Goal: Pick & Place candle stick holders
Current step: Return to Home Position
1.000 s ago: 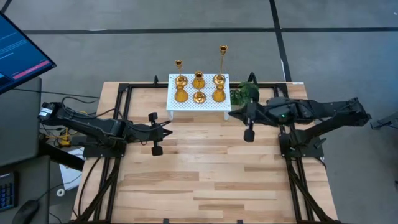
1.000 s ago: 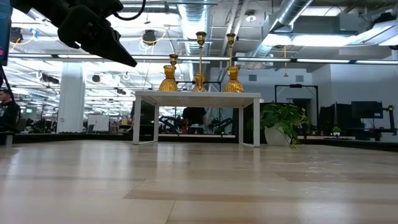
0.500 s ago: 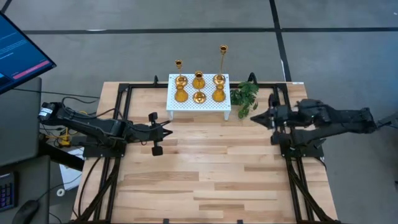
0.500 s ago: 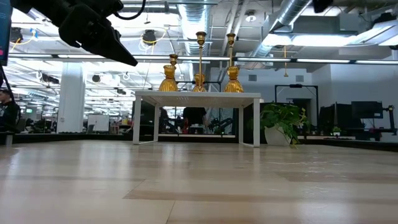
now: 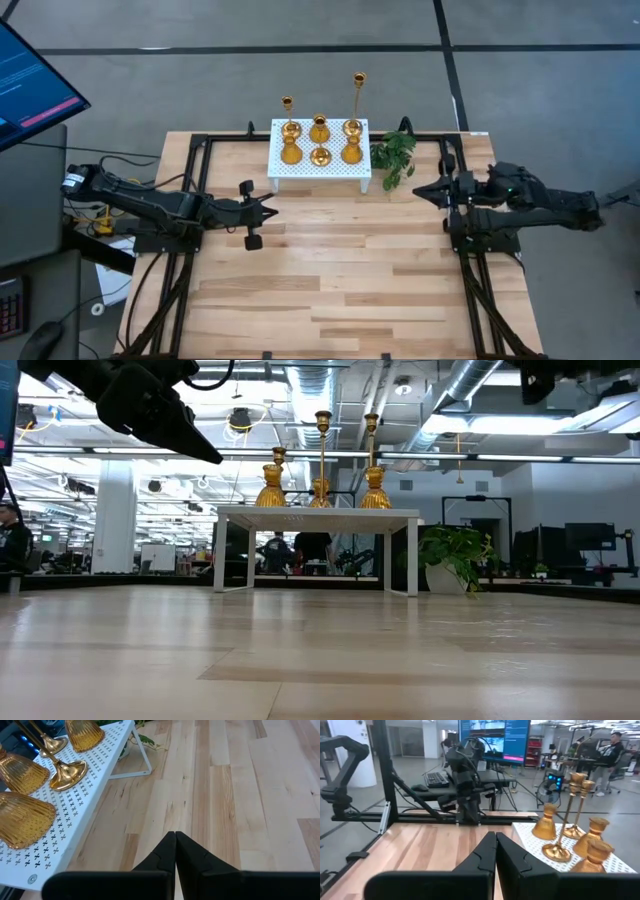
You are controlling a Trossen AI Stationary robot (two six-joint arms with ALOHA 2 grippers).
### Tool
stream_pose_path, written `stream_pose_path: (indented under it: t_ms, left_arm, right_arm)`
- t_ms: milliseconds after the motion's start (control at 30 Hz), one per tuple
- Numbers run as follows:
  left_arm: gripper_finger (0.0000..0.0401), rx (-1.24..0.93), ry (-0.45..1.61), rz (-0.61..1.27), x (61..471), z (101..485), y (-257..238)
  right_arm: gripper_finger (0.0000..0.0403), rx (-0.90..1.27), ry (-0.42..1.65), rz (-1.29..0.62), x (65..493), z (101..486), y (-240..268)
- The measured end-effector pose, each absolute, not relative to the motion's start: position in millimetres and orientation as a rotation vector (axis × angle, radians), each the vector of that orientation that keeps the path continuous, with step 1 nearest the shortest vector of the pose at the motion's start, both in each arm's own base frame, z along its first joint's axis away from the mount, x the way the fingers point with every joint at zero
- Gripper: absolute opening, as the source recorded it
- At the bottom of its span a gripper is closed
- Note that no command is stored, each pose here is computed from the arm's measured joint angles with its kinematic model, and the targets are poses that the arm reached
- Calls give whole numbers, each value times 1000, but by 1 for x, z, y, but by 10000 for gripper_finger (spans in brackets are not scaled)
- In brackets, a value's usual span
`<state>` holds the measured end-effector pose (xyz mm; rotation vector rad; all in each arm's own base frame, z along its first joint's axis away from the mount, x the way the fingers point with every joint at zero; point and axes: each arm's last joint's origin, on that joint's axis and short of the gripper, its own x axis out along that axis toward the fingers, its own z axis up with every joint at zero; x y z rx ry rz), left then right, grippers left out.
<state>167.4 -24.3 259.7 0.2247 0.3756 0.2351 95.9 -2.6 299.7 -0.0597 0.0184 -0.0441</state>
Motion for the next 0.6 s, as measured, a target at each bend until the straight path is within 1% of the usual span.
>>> stream_pose_path:
  t_ms: [467, 600]
  left_arm:
    - [8, 225, 376, 235, 167, 260, -24]
    - [8, 225, 375, 235, 167, 260, -24]
  right_arm:
    - [0, -62, -188, -72, 65, 260, -3]
    - [0, -62, -144, -71, 70, 245, -3]
